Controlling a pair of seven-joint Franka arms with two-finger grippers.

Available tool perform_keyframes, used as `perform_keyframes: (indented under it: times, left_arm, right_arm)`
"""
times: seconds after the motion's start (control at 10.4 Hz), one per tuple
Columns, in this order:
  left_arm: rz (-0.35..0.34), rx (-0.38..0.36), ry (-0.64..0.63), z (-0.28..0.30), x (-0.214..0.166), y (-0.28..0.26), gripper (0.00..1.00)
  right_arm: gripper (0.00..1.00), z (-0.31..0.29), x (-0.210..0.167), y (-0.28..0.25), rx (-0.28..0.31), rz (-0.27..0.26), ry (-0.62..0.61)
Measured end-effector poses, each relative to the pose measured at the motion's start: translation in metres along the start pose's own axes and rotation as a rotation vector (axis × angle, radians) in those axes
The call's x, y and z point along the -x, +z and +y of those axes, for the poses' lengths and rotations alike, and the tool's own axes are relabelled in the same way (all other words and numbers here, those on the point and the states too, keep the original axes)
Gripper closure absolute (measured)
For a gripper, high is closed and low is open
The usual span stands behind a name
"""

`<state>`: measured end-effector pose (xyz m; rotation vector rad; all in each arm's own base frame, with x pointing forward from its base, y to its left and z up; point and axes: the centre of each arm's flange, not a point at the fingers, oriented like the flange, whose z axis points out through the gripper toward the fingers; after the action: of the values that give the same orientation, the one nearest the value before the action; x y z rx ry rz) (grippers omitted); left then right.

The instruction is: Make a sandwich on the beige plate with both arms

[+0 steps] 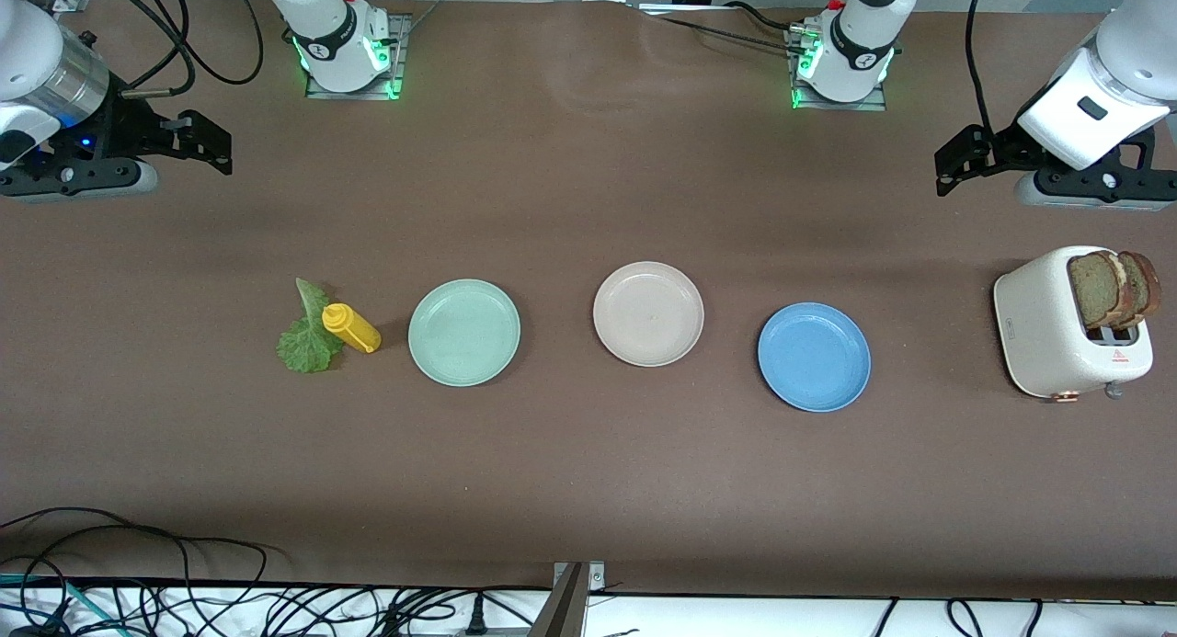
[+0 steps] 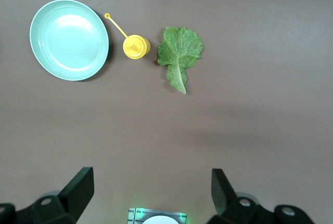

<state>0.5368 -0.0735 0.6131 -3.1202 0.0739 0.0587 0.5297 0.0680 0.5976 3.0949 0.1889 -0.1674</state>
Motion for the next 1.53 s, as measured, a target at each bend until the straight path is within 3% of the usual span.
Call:
perform_keyframes:
  times: [1.53]
  left_arm:
    - [0.0, -0.001, 0.007, 0.004, 0.0004, -0.0001, 0.0]
  right_arm:
    - [0.0, 0.0091, -0.0004, 0.0035, -0.003, -0.014, 0.016]
